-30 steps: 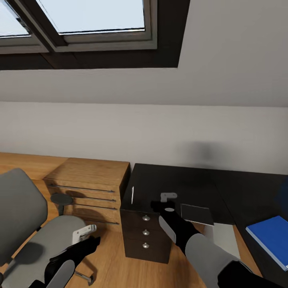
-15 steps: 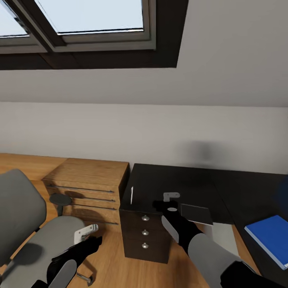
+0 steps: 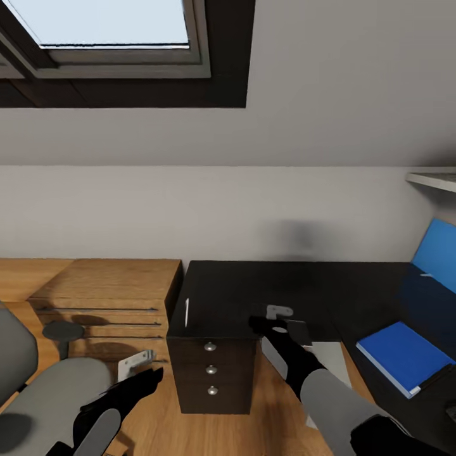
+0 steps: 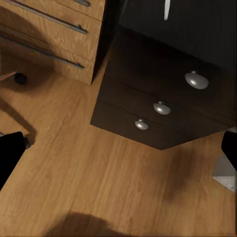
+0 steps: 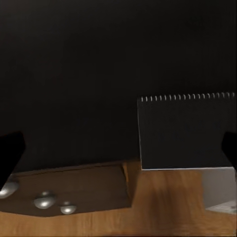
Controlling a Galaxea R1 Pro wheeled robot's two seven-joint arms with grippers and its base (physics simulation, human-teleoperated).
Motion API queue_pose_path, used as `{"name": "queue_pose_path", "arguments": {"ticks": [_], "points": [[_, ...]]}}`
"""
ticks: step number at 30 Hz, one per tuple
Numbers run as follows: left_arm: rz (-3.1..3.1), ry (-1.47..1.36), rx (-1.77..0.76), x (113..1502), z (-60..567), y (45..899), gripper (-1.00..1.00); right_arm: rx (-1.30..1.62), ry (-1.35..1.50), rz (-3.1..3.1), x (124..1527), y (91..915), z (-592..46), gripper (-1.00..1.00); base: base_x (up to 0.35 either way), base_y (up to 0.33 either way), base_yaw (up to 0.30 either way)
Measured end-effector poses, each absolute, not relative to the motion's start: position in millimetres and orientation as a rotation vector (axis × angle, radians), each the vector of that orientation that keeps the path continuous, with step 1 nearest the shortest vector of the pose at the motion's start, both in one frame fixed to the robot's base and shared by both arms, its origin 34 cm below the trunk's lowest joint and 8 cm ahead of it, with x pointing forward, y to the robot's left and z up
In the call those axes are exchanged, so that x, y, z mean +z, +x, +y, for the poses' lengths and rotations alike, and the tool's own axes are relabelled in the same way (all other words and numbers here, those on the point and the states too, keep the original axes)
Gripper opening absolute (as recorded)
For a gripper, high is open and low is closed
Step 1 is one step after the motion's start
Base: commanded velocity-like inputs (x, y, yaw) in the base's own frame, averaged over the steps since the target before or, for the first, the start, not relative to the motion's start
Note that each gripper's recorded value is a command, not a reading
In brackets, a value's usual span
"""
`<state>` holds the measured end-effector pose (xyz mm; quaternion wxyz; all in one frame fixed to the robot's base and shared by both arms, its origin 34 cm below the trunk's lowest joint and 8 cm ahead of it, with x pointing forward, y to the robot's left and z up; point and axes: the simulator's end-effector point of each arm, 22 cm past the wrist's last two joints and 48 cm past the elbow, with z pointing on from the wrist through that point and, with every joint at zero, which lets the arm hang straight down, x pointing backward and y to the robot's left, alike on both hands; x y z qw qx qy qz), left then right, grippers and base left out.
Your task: In the bedroom, organize the workspace by keeping the computer under the desk, ensuring the monitor is on the desk, placing the keyboard on the desk next to the monitor, placing the mouse on the desk next to the keyboard, moving the folder from the swivel chair onto the desk next to the mouse, stacking the notebook on top of the folder with the pen on top of the notebook, and positioning the swivel chair next to the desk.
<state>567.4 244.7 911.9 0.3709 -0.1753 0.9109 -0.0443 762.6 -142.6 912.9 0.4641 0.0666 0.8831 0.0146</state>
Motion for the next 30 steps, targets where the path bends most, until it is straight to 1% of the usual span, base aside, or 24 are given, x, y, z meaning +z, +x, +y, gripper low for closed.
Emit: {"name": "queue_pose_path", "arguments": {"ticks": [4, 7, 13, 20, 30], "points": [[2.334, -0.449, -0.115, 909, 244, 569, 1.0, 0.087, 0.255, 2.182, 905, 763, -148, 1.0, 0.0, 0.0, -0.269], [2.333, -0.449, -0.115, 907, 244, 570, 1.0, 0.149, 0.3, 2.187, 901, 763, -145, 1.0, 0.0, 0.0, -0.119], [2.333, -0.449, -0.115, 901, 244, 572, 1.0, 0.169, 0.312, 2.187, 895, 765, -143, 1.0, -0.009, 0.0, -0.017], [2.333, -0.45, -0.114, 894, 245, 574, 1.0, 0.175, 0.319, 2.186, 889, 768, -143, 1.0, -0.155, 0.0, -0.001], [2.331, -0.45, -0.112, 884, 246, 577, 1.0, 0.175, 0.322, 2.185, 878, 770, -144, 1.0, -0.013, 0.0, 0.0]]}}
